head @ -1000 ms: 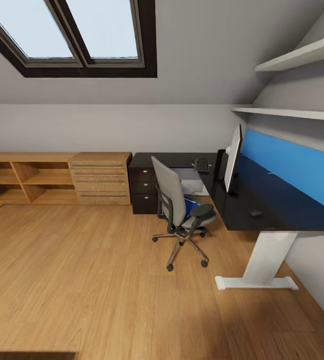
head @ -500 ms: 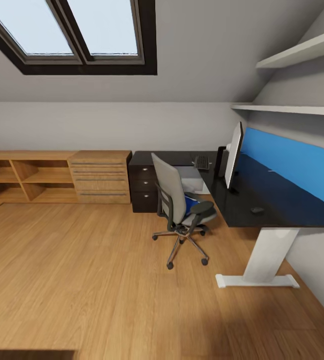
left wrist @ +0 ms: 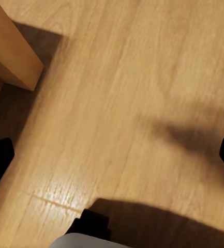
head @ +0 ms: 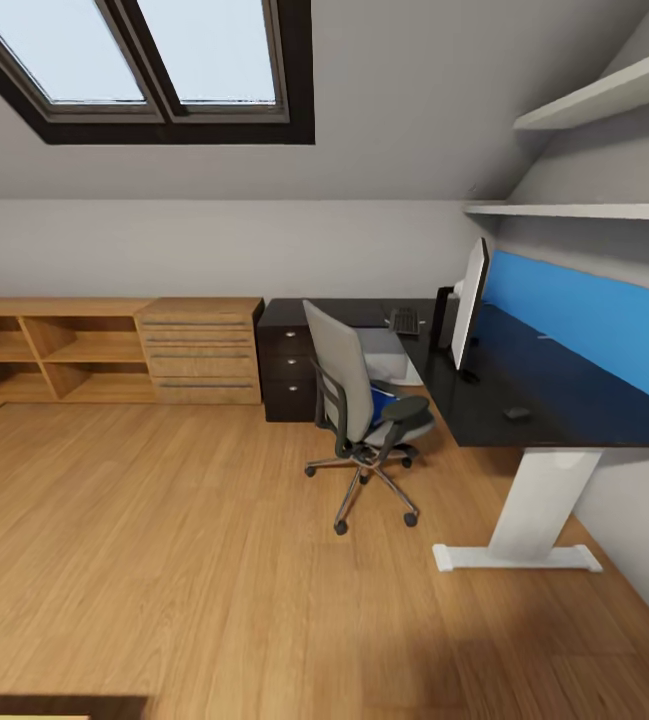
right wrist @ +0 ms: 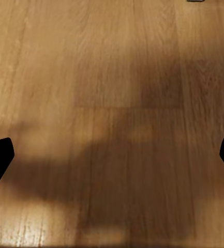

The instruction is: In the bedroom, organize the workspace by keeping the computer under the desk, ensuring the monitor is on the desk, placing the keyboard on the desk next to the monitor, placing the mouse on the desk next to the keyboard, moving the folder from the swivel chair onto the desk next to the mouse, stacking the notebook on top of the folder with the pen on top of the notebook, and positioning the swivel chair next to the desk.

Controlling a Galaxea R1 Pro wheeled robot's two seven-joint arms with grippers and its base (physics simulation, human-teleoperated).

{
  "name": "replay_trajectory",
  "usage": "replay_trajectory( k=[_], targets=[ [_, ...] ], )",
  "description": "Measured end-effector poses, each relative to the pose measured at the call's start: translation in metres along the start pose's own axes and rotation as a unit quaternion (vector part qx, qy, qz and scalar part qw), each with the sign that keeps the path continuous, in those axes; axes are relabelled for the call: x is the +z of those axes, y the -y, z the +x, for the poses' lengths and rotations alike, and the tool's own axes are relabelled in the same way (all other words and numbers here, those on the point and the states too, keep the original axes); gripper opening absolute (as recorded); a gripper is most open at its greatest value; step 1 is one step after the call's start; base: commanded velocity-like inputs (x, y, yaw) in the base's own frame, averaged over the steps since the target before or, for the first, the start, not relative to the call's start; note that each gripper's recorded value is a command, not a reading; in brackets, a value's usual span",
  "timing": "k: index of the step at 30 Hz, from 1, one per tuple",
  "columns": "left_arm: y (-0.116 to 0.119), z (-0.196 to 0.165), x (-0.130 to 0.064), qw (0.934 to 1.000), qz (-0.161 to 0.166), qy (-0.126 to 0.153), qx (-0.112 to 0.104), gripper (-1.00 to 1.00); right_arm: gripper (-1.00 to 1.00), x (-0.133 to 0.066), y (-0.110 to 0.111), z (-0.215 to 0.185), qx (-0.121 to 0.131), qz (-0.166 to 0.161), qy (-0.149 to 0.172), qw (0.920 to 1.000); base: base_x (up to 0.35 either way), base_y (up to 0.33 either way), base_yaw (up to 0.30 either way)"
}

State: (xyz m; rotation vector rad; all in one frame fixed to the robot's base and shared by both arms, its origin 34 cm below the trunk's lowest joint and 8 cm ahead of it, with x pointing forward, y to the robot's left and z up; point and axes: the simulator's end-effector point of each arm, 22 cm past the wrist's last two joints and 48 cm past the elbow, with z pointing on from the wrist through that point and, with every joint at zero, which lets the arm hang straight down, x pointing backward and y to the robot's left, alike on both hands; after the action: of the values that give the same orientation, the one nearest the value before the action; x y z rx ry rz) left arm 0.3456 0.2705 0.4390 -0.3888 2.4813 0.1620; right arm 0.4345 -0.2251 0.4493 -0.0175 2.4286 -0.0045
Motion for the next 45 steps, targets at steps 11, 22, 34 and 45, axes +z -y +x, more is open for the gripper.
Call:
replay_trajectory(
  k=[11, 22, 34, 45],
  targets=[
    [-0.002, 0.018, 0.015, 1.0, -0.001, -0.005, 0.002, 1.0, 1.0, 0.014, -0.001, 0.016, -0.001, -0.001, 0.0, 1.0, 0.0, 0.0, 0.0],
    [-0.006, 0.043, 0.029, 0.9999, -0.005, -0.015, 0.005, 1.0, 1.0, 0.029, 0.0, 0.031, 0.0, 0.0, 0.0, 1.0, 0.0, 0.0, 0.0],
    [-0.007, 0.06, 0.046, 0.9999, -0.005, -0.015, 0.005, 1.0, 1.0, 0.044, 0.0, 0.049, 0.0, 0.0, 0.001, 1.0, 0.0, 0.0, 0.0],
    [-0.007, 0.076, 0.062, 0.9999, -0.005, -0.015, 0.005, 1.0, 1.0, 0.059, -0.001, 0.067, 0.0, 0.0, 0.001, 1.0, 0.0, 0.0, 0.0]
  ],
)
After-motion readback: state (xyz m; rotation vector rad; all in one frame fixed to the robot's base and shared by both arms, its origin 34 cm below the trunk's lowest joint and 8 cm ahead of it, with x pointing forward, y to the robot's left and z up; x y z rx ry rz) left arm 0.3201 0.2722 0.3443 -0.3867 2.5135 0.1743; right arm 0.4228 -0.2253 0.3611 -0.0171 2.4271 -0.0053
